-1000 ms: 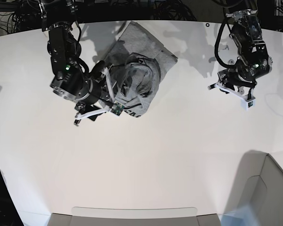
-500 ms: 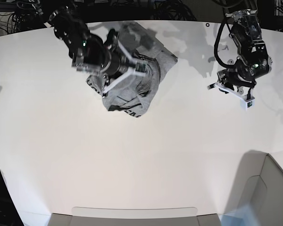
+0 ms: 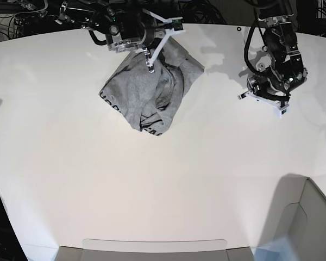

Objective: Fold the T-shirt properly
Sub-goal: 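Turn the bundle over with the right gripper and set it down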

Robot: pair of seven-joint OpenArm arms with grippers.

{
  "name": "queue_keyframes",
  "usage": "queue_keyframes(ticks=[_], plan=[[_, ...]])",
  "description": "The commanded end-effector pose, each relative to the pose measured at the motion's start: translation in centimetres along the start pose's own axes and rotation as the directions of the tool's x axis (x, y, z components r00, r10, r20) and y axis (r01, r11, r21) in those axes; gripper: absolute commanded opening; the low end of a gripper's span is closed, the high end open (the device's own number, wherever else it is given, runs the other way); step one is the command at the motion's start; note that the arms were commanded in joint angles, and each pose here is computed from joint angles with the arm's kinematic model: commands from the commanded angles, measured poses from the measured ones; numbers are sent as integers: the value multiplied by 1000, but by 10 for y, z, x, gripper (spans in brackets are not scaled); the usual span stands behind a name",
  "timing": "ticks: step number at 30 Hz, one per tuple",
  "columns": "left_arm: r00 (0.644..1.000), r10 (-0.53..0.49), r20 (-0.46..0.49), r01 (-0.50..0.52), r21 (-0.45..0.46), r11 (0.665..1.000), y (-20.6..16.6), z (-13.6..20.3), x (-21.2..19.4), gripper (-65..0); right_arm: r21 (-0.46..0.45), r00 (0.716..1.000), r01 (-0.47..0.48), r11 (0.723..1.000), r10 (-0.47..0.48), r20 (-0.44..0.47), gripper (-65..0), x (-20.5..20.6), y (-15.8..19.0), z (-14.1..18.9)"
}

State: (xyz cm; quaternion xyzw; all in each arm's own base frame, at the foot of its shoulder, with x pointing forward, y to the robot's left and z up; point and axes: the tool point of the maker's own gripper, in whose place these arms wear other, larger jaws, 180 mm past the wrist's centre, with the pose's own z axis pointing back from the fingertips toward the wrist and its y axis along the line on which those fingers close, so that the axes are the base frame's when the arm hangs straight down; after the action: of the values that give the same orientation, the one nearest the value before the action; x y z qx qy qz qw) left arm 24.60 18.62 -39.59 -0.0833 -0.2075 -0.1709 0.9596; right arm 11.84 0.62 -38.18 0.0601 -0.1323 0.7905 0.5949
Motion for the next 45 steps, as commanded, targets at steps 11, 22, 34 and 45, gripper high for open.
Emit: queue_keyframes(ticks=[11, 22, 34, 45], plan=[[996, -25, 83, 21, 38, 999, 13, 14, 31, -575, -312, 866, 497, 810, -439, 239, -538, -47, -136, 71], [995, -29, 100, 25, 44, 999, 15, 16, 39, -575, -427, 842, 533, 731, -508, 182, -349, -58, -175, 73], [995, -28, 97, 24, 43, 999, 15, 16, 37, -575, -271, 892, 450, 851, -445, 81, -404, -5, -166, -2], [995, -27, 96, 23, 43, 999, 15, 16, 37, -575, -278, 963, 271, 922, -259, 80, -650, 60, -163, -9]])
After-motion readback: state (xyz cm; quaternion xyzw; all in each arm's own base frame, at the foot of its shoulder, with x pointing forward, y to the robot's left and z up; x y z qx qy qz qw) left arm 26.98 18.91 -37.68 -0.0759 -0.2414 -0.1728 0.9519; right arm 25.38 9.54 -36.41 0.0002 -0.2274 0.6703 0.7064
